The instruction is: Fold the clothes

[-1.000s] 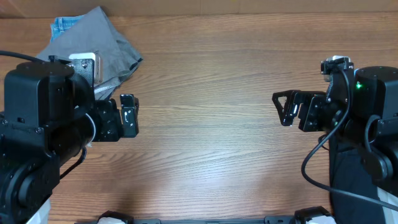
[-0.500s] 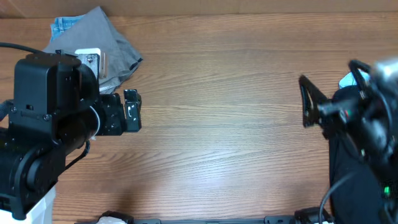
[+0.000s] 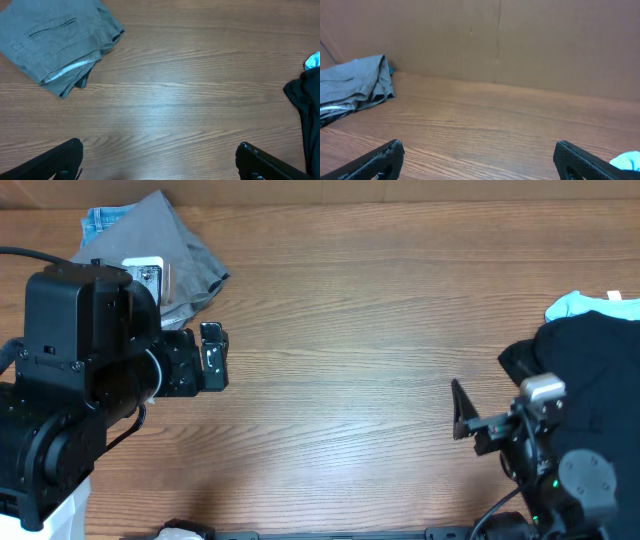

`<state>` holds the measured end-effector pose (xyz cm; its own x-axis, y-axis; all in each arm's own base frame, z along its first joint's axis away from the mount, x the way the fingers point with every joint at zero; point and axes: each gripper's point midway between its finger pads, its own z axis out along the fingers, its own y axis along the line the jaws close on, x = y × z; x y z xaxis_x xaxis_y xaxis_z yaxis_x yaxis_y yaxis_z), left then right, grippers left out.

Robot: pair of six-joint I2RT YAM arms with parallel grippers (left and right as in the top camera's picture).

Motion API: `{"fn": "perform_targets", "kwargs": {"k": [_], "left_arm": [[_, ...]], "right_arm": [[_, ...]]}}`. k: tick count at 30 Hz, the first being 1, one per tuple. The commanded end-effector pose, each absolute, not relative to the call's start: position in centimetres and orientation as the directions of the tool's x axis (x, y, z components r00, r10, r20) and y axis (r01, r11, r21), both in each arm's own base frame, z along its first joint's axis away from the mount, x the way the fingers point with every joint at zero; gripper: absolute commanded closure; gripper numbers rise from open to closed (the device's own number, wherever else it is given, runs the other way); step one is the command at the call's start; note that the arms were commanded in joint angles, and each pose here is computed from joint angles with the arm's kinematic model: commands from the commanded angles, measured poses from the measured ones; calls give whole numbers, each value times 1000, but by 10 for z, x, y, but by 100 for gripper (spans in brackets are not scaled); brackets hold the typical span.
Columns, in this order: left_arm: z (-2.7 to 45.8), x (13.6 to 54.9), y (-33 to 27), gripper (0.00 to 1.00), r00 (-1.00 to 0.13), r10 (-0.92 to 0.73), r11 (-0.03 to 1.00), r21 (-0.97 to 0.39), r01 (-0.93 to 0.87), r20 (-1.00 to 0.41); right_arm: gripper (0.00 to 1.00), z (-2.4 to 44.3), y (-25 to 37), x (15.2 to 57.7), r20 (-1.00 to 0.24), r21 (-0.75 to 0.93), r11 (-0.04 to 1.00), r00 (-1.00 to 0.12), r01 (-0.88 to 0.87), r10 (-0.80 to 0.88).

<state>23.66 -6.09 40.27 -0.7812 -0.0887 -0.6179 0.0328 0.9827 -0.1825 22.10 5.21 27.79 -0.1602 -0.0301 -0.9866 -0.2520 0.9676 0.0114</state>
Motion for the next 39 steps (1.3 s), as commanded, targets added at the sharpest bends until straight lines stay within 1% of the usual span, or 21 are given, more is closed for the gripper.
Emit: {"fn": "perform_targets", "kwargs": {"k": [1,4,8,14,21,22,39], "left_arm": [[402,237,-64,0,-786,-91,981,-190,35,-611],[402,237,-64,0,-786,-91,981,-190,35,-611],[402,237,-64,0,-786,-91,981,-190,35,-611],[402,237,-64,0,-786,-91,981,-190,35,-611],[402,237,-64,0,-786,-91,981,-190,35,-611],[402,237,-64,0,-786,-91,981,-190,35,-611],[402,237,-64,0,-786,-91,981,-190,35,-611]], "right_arm": [[0,260,49,219,-991,3,971,-129,-240,-29],[0,240,49,221,-994,7,971,-111,-239,-20],[0,213,50,225,-992,69,970,-119,-232,42],[0,188,50,227,-989,109,968,-122,-228,82],[0,156,51,232,-981,113,969,-182,-221,73],[0,161,51,233,-984,111,969,-163,-222,76],[0,159,51,232,-982,113,969,-172,-222,75]]}}
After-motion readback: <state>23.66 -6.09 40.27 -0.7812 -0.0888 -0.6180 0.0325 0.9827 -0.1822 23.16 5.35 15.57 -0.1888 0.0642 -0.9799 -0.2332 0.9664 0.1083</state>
